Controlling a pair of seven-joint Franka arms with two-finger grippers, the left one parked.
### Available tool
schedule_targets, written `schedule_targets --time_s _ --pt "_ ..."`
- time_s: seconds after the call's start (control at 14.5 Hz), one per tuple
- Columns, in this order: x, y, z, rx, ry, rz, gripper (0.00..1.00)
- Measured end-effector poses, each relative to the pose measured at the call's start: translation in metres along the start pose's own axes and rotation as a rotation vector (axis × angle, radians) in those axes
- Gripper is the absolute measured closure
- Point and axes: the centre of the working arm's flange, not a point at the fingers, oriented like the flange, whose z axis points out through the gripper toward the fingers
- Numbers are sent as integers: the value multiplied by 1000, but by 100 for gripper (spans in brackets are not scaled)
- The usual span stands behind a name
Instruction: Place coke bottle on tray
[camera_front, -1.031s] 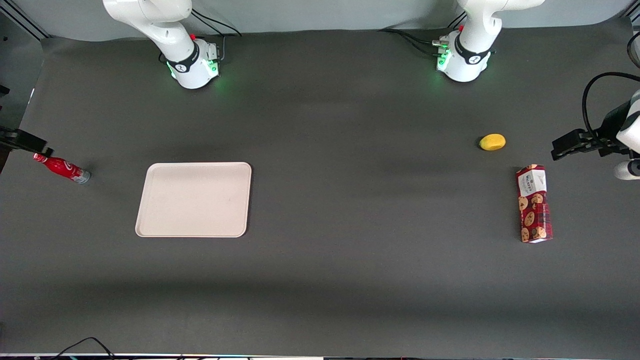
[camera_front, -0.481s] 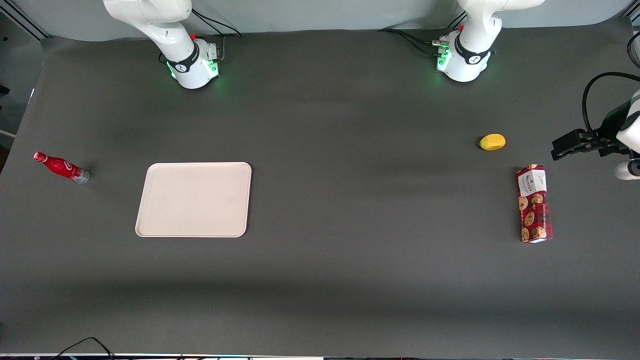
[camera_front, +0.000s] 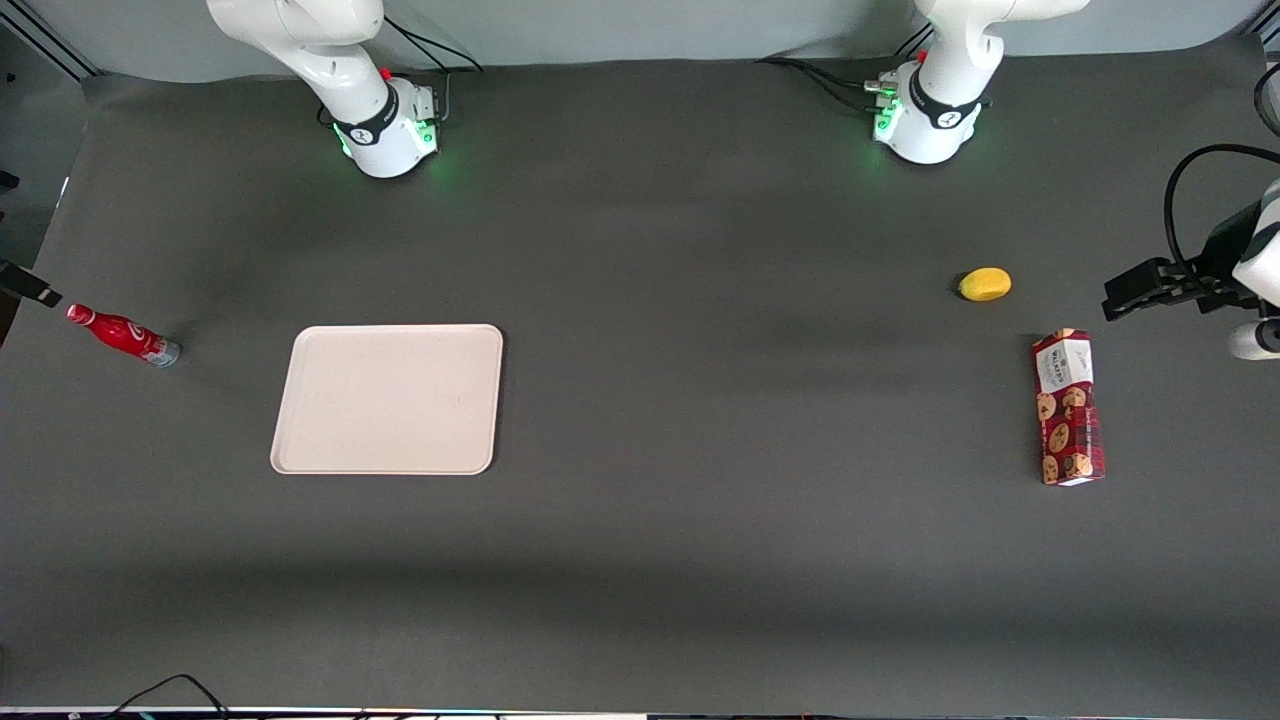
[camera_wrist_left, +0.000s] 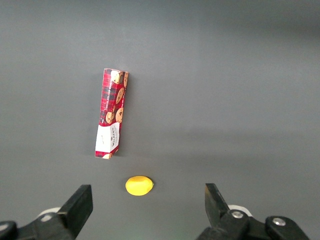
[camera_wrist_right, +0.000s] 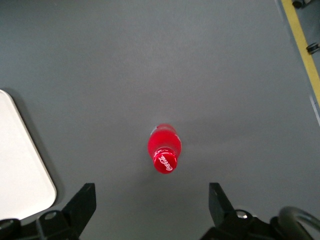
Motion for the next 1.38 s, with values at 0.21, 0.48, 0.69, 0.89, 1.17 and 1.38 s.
schedule_targets --time_s 0.21,0.48,0.69,0.89,1.17,1.38 --pt "-6 13 20 21 -19 1 0" --pt "-7 33 39 13 -3 -9 0" --pt "0 33 58 0 12 14 0" --pt "1 31 79 9 -14 12 0" --pt "0 30 84 8 -26 10 0" --pt "-1 29 85 15 -40 10 1"
